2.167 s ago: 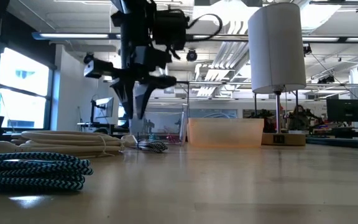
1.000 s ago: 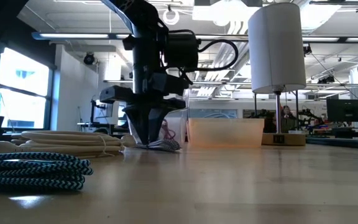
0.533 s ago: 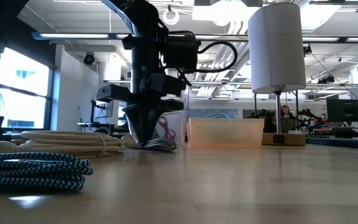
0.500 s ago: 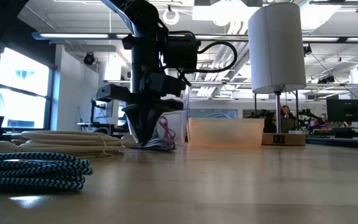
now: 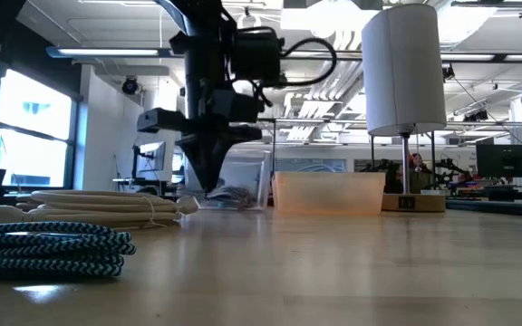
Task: Pick & Place USB Port
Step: Put the white charger cable into the transparent bin
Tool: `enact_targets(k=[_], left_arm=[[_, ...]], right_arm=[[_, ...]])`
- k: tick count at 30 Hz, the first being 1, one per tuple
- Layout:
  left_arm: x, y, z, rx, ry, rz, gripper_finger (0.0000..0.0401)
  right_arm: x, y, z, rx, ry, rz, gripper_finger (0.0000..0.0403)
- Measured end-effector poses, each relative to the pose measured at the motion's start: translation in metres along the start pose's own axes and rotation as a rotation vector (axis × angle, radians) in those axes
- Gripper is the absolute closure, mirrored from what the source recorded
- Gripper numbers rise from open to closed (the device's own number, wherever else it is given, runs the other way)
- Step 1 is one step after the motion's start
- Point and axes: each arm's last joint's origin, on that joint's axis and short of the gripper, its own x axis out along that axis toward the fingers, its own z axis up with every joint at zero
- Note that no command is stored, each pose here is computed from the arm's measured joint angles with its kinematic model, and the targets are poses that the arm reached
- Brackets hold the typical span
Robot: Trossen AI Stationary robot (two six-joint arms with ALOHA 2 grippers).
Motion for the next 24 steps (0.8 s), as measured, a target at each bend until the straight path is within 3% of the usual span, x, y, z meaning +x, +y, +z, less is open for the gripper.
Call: enact_targets(k=[11,18,24], left_arm=[[-0.03,0.001,0.008,0.003,0.061,0.059,0.04],[-0.079,-0.003,0.032,0.096,0.01,0.073,0.04],[-0.131,-0.009,0.04,0.22,0.06,0.13,0.04]], right_arm=[[0.0,0.001,0.001,0.01,-0.005,0.006,0.025],[0.0,0.001,0.001,0.012,-0.003,0.008,0.025],[0.0,0.001,0.001,0.01,0.0,0.011,0.025]])
